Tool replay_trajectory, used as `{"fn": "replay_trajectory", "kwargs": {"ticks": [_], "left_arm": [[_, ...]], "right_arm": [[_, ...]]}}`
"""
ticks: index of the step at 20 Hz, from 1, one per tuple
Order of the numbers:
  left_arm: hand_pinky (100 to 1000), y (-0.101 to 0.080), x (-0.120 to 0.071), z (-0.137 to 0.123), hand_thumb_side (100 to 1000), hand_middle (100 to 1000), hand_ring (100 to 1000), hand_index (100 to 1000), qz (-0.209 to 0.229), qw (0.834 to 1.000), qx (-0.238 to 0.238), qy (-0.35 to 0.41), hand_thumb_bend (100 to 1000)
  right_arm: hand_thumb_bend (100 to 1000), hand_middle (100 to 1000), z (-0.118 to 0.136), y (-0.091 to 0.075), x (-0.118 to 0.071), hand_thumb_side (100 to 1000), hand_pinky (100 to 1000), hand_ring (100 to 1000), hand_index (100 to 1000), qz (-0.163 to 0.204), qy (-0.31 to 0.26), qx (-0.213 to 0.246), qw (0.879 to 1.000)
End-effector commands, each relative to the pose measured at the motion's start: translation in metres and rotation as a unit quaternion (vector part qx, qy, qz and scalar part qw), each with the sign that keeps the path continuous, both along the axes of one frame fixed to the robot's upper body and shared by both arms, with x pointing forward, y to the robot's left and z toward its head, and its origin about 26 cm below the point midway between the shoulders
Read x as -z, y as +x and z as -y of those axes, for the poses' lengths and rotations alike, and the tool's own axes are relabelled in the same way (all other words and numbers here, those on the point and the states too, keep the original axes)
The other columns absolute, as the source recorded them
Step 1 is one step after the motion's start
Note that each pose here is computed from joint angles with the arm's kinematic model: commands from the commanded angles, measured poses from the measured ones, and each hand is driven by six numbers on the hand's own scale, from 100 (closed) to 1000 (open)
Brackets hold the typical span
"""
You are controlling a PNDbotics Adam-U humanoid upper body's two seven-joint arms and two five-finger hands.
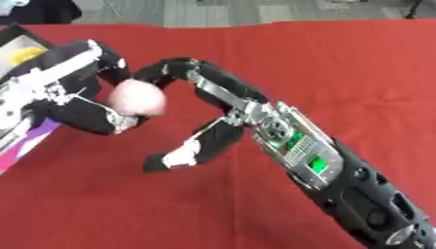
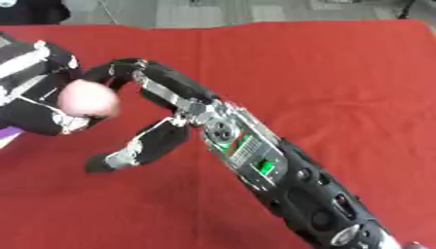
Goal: Pick up the objects with one hand, pass them to the other hand, and then place them into the box on the other side of the table.
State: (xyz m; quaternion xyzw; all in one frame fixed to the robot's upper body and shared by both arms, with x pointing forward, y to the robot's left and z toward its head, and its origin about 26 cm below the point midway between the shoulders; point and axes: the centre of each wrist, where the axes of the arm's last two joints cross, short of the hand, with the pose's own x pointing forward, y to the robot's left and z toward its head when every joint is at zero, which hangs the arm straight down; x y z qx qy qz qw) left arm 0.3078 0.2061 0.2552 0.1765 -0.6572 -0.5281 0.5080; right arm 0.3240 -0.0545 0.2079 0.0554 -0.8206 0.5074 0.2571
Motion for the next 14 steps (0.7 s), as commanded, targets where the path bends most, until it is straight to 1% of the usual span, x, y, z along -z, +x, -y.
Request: {"fn": "replay_trajectory", "kwargs": {"ticks": [1,5,8,14], "left_arm": [[766,-0.001,-0.009,-0.004,100,435,551,421,0.017,1.000,-0.007,0.001,387],[760,-0.002,-0.009,-0.008,100,435,548,416,0.018,1.000,-0.012,0.001,400],[759,-0.004,-0.009,-0.012,100,432,546,413,0.019,1.000,-0.019,0.002,403],[755,-0.006,-0.009,-0.020,100,428,542,408,0.024,0.999,-0.037,0.000,408]], "right_arm": [[700,761,0.000,-0.002,-0.008,439,933,750,873,0.018,0.004,-0.001,1.000],[697,775,0.001,-0.002,-0.008,454,937,761,889,0.021,0.002,0.004,1.000],[698,787,0.003,-0.002,-0.009,481,942,773,903,0.024,0.000,0.010,1.000],[695,800,0.004,-0.001,-0.010,494,943,780,913,0.027,-0.001,0.017,0.999]]}}
